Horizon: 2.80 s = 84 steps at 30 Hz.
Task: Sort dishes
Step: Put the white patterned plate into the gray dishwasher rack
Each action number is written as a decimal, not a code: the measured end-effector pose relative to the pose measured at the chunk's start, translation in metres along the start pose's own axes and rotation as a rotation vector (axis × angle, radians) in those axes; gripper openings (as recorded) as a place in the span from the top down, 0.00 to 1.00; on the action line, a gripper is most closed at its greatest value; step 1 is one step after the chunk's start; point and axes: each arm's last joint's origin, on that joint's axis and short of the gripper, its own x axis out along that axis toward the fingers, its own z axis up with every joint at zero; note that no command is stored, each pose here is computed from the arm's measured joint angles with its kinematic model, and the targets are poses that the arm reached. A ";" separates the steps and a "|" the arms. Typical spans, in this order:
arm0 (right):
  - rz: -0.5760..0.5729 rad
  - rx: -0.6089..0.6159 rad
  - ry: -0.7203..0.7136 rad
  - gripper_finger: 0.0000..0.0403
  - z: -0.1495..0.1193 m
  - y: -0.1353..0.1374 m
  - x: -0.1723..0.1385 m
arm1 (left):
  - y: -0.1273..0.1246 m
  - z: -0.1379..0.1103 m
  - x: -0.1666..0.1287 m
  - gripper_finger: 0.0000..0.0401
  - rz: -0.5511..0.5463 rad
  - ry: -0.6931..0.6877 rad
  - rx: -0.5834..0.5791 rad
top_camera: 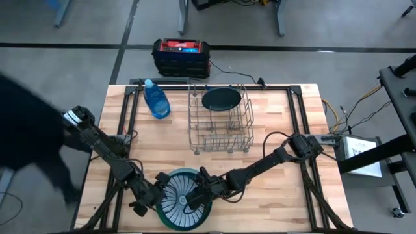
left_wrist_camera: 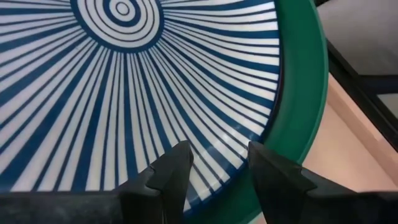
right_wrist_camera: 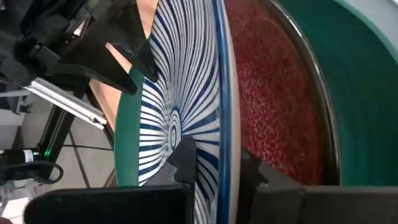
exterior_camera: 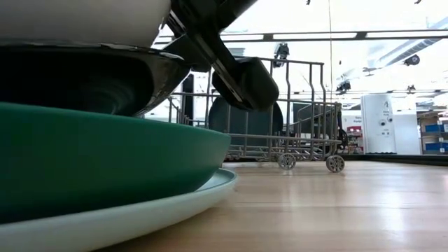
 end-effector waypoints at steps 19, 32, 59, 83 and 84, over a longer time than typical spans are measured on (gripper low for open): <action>0.010 -0.046 -0.008 0.93 -0.007 0.003 -0.005 | -0.002 0.008 -0.006 0.61 -0.020 0.047 -0.033; 0.007 -0.162 -0.083 0.93 -0.015 0.008 -0.010 | -0.005 0.018 -0.022 0.61 -0.027 0.121 -0.042; -0.023 -0.202 -0.253 0.93 -0.023 0.017 -0.031 | -0.006 0.048 -0.072 0.61 0.050 -0.033 0.085; -0.168 -0.380 -0.363 0.94 0.004 0.028 -0.113 | -0.004 0.050 -0.085 0.61 0.091 -0.085 0.153; -0.166 -0.386 -0.364 0.94 0.007 0.029 -0.120 | -0.004 0.049 -0.085 0.61 0.092 -0.079 0.155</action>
